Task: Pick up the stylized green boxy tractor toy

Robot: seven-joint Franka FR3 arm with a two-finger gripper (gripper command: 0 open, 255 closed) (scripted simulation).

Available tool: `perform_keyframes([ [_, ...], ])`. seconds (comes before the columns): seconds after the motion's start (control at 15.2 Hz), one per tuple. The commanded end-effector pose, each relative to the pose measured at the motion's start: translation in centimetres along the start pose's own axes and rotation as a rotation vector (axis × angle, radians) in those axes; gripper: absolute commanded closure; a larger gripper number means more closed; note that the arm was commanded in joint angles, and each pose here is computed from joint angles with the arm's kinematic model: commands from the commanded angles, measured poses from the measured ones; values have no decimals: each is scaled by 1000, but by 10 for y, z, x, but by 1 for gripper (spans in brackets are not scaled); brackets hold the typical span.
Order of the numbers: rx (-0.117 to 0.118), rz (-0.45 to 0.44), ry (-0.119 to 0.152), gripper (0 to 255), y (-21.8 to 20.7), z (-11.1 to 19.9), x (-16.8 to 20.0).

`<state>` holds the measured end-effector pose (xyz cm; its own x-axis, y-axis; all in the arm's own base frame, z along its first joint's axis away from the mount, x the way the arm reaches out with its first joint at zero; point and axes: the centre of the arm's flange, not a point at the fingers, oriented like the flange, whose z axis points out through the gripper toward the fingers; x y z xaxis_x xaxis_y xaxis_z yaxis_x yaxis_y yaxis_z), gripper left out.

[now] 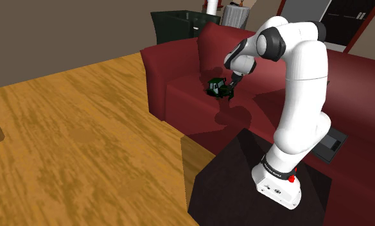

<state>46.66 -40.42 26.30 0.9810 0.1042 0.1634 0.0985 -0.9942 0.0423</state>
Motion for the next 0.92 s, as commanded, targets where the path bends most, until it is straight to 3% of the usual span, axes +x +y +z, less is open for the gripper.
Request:
perform_keyframes([
  [0.0, -1, 0, -1, 255, 0, 1, 0],
  [0.33, -1, 0, -1, 255, 0, 0, 1],
  [0.86, -1, 0, -1, 255, 2, -42, 7],
])
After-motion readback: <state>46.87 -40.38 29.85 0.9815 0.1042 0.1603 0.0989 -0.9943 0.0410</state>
